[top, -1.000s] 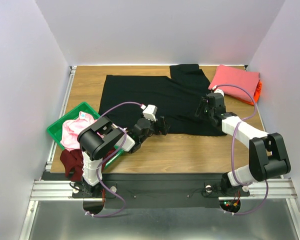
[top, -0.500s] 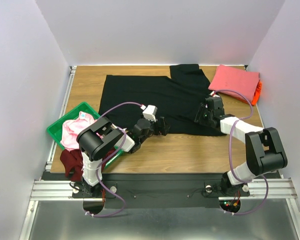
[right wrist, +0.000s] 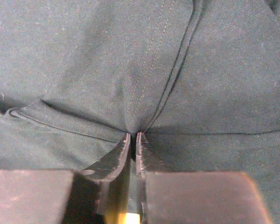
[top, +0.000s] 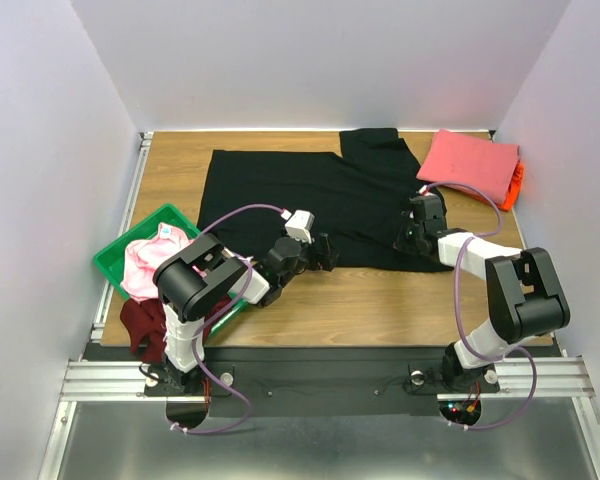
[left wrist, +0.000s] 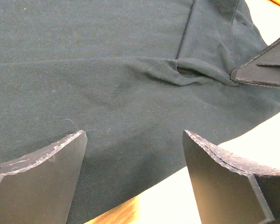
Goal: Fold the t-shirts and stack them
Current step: Fold the tshirt
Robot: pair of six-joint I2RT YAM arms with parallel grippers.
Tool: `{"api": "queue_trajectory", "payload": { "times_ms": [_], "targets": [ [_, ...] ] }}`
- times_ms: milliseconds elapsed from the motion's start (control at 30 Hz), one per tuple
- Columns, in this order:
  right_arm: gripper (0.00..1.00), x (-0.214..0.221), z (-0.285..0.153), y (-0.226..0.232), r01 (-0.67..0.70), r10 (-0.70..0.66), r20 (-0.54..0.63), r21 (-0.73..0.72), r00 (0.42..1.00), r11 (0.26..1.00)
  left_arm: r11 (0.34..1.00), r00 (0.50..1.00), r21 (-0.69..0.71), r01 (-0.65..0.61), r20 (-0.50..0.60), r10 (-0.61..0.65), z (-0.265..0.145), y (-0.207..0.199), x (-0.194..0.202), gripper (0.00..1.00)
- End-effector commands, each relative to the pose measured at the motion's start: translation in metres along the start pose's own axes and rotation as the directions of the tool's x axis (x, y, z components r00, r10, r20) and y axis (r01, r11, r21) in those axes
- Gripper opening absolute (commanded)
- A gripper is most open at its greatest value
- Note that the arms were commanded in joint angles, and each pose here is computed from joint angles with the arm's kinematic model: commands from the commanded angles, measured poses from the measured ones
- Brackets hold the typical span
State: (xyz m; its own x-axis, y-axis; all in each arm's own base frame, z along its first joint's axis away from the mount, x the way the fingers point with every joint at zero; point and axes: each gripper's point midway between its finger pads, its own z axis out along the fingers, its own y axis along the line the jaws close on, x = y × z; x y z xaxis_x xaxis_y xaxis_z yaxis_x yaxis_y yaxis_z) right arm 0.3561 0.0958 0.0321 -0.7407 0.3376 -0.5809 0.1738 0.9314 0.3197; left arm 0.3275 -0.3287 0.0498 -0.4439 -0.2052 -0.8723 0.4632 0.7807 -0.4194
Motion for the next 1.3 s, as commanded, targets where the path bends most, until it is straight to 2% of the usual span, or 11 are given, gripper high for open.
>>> {"api": "queue_trajectory", "payload": {
  "times_ms": [0,367,600,833,900,1267],
  "targets": [
    [0.05,-0.013,-0.003,0.008,-0.008,0.009,0.041,-0.038,0.999,0.999,1.0,0.998,0.012,-0.007,0.063,0.006,-0.003,-0.009,-0.022,0.96],
    [0.0,-0.054,-0.012,0.031,0.021,-0.009,0.126,-0.093,0.992,0.995,1.0,0.999,-0.025,-0.014,0.044,0.015,0.002,0.0,-0.013,0.96],
    [0.0,-0.103,-0.004,0.056,0.062,-0.038,0.197,-0.117,0.98,0.991,0.999,0.999,-0.041,-0.02,0.047,0.022,-0.002,0.003,-0.015,0.96],
    [0.0,-0.128,0.032,0.077,0.117,-0.088,0.187,-0.152,0.978,0.981,0.999,0.999,-0.036,-0.021,0.033,0.022,0.001,0.002,-0.011,0.96],
    [0.01,-0.123,0.047,0.079,0.132,-0.105,0.155,-0.17,0.982,0.977,0.999,0.999,-0.041,-0.021,0.033,0.022,0.0,0.003,-0.012,0.96],
    [0.06,-0.144,0.062,0.114,0.161,-0.118,0.162,-0.285,0.98,0.945,0.998,0.999,-0.062,-0.028,0.036,0.03,-0.002,0.006,-0.015,0.96]
  ]
}}
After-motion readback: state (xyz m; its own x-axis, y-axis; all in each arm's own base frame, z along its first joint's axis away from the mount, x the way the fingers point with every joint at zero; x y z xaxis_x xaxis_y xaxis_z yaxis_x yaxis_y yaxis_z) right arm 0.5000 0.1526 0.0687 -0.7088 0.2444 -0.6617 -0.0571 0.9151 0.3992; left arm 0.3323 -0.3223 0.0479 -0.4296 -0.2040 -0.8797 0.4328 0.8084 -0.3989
